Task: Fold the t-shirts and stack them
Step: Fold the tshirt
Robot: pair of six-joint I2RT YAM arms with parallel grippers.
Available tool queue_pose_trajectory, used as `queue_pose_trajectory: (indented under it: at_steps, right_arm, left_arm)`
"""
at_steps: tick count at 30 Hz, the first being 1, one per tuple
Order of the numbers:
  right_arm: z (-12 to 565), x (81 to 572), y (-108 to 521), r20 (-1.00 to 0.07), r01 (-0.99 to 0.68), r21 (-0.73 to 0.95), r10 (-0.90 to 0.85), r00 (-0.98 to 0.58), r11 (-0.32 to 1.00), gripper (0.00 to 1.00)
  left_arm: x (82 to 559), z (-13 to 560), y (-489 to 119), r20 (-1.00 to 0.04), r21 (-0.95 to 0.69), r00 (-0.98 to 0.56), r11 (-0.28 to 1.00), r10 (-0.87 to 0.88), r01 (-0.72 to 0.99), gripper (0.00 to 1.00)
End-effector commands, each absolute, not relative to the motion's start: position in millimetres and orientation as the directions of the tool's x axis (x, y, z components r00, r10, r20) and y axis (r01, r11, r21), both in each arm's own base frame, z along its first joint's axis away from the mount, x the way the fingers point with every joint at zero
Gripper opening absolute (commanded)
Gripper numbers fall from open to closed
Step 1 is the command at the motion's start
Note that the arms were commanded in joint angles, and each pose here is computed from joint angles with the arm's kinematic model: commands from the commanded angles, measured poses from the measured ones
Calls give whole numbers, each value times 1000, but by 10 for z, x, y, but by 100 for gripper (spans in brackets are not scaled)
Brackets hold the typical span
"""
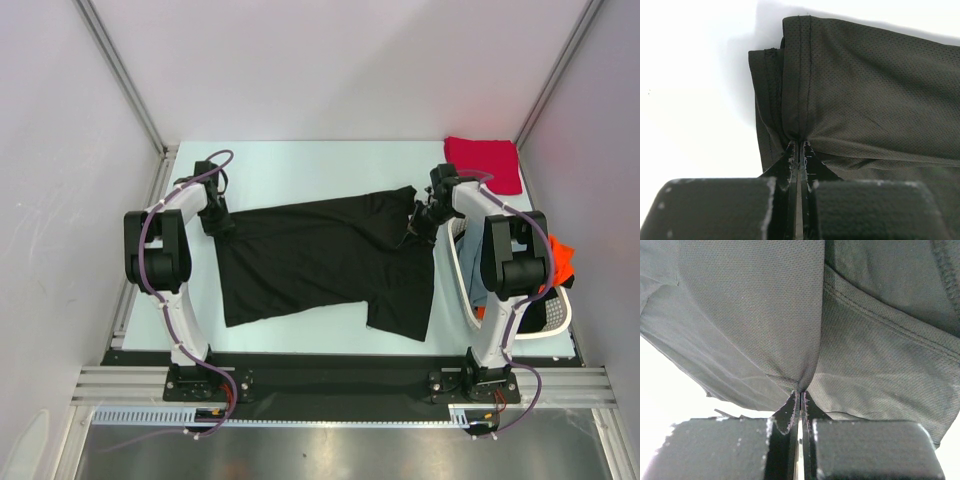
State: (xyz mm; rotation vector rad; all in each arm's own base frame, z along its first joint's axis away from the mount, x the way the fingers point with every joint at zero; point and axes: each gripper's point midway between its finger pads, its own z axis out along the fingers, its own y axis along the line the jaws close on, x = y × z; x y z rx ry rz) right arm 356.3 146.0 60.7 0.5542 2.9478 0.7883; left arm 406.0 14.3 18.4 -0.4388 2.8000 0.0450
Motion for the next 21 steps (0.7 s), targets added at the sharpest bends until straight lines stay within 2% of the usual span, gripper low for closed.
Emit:
queue_pose_trajectory:
  at_steps: [1,5,9,15,17,18,19,21]
  right_arm:
    - [789,3556,1516,35,304,518,335,-942,800,1]
    - [709,3594,1532,44,307,514,332,-942,801,3]
    - [629,3566,1552,74,311,515,320,-944,799,10]
    - [485,3615,1519,94,315,511,313,-945,799,12]
    - [635,3867,1399,-10,265,477,306,-952,838,16]
    - [705,3968,1346,-63,223,464,283,-957,857,24]
    - [896,4250,1248,-167,192,456,296,-941,869,28]
    - [1116,4663,1202,-286,157,510,338,-896,846,34]
  left_arm:
    - [4096,214,298,-331,21,-902,953,-279,-302,0]
    - [4096,226,290,-332,20,-901,953,-280,-304,0]
    - [4102,258,298,-341,21,-897,952,-281,-307,0]
    - [4133,293,304,-348,20,-891,948,-290,-316,4]
    - [4120,332,309,-348,20,-891,947,-293,-319,7]
    - [4103,344,306,-349,22,-890,947,-294,-321,14]
    - [4097,423,312,-365,17,-883,946,-295,-323,17]
    - [4046,456,302,-370,12,-882,948,-292,-319,26]
